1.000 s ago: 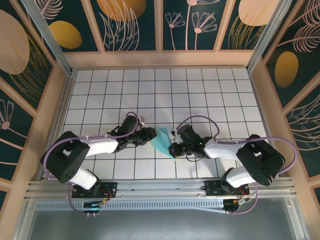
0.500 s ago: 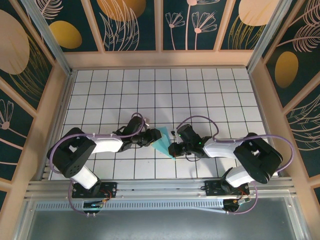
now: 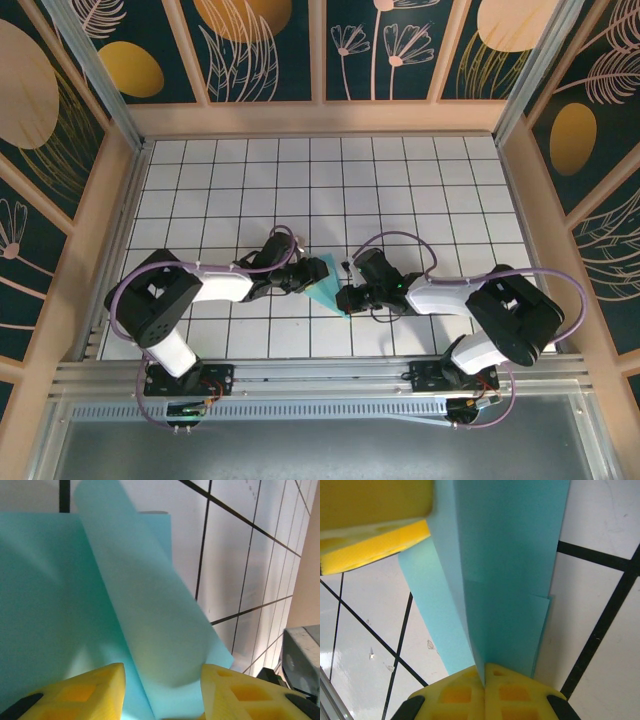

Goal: Fold a paper plane with a square sheet of paper (fold left side to right side)
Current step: Fourth fold the wing at the center of the table.

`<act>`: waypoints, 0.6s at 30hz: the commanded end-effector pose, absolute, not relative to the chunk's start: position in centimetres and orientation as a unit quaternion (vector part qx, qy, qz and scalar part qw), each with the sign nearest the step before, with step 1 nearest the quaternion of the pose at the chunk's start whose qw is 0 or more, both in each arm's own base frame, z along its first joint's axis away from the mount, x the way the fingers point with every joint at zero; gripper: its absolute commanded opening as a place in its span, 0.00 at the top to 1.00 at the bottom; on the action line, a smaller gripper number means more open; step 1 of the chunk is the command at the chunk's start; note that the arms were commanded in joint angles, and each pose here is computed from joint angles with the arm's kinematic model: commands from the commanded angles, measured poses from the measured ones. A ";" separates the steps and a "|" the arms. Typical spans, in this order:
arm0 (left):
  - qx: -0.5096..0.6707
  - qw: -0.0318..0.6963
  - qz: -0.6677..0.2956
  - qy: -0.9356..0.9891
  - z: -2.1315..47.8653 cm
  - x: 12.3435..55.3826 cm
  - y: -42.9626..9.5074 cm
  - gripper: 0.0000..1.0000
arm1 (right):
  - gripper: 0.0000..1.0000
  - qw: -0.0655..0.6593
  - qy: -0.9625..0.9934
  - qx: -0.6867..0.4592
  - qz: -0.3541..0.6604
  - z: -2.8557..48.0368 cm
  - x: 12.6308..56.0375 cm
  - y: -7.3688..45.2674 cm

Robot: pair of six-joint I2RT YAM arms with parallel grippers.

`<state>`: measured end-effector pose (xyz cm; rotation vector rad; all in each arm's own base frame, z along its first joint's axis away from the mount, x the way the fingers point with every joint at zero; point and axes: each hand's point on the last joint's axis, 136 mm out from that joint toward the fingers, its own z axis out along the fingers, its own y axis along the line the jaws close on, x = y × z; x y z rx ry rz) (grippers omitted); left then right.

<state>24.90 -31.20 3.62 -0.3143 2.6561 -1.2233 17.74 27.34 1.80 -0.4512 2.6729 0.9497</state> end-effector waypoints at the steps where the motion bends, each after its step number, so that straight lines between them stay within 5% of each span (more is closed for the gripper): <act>1: -0.113 0.098 -0.400 0.904 3.0 25.1 -31.3 0.56 | 1.00 0.130 0.922 -0.150 0.331 1.8 18.1 27.5; 18: -0.113 0.092 -0.356 0.923 1.0 25.1 -30.5 0.56 | 0.81 0.145 0.910 -0.150 0.358 4.4 18.9 28.2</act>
